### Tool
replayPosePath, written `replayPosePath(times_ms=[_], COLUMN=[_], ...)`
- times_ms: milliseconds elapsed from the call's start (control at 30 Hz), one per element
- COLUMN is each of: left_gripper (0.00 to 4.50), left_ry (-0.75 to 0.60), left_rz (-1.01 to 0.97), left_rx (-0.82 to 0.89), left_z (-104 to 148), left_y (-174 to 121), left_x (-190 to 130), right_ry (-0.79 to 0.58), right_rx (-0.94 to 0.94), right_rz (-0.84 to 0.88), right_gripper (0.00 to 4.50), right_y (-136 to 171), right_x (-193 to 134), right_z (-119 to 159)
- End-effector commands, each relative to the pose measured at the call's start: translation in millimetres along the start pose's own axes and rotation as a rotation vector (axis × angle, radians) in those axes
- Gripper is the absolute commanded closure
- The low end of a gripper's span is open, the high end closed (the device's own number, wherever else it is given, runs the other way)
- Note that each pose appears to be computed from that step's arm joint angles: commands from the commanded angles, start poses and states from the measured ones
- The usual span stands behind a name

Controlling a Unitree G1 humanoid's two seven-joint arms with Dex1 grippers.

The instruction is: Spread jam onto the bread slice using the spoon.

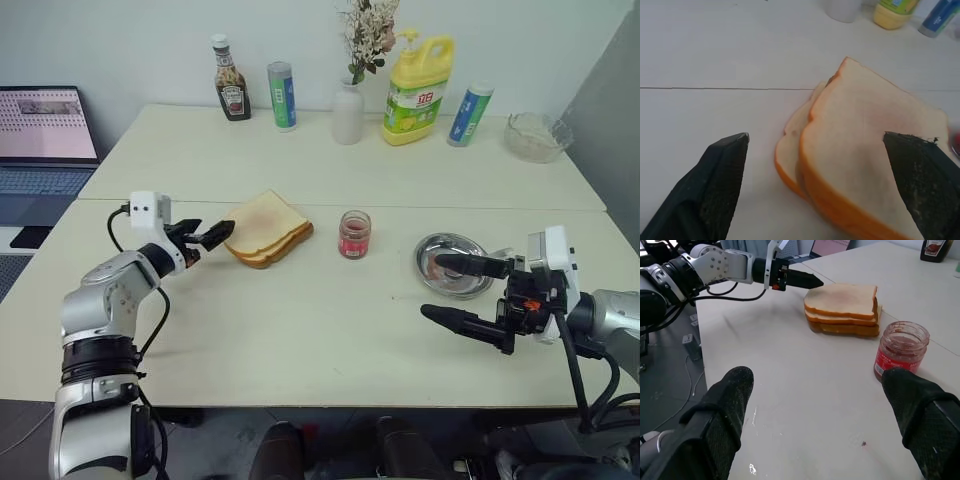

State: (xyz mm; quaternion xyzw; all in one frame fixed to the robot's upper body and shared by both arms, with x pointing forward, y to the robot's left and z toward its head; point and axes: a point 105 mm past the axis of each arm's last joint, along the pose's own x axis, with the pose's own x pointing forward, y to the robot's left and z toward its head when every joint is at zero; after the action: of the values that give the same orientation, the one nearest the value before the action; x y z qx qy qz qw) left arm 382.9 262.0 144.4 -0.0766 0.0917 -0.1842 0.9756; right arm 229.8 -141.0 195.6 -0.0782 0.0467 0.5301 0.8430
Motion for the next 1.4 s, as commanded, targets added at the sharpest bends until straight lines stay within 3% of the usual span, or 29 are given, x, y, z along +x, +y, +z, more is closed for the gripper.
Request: replayPosePath(times_ms=[33,367,800,1400], left_gripper=[1.21,4.45,4.48,4.48], left_ry=[-0.038,-0.027,-0.108,-0.064], left_rz=[-0.016,-0.022,-0.171,-0.632], left_rx=[0.038,0.118,0.158,0.187], left_z=[14.5,18.9,47.6,75.0], left_y=[-2.8,-5.9,-35.3,-127.6], left_x=[2.5,4.8,-9.9,-52.7], right_ry=[-0.022,-0.028,-0.039,-0.038], right_rx=[-0.038,-0.039,-0.039,-0.034], right_rz=[0.014,0.012,0.005,-0.020], right_gripper=[0.00,0.00,0.00,0.00], right_y=[3.7,3.0,-1.1,-8.1], right_x=[0.6,-0.5,1.0,-6.4], right_z=[6.8,8.3,8.9,10.0])
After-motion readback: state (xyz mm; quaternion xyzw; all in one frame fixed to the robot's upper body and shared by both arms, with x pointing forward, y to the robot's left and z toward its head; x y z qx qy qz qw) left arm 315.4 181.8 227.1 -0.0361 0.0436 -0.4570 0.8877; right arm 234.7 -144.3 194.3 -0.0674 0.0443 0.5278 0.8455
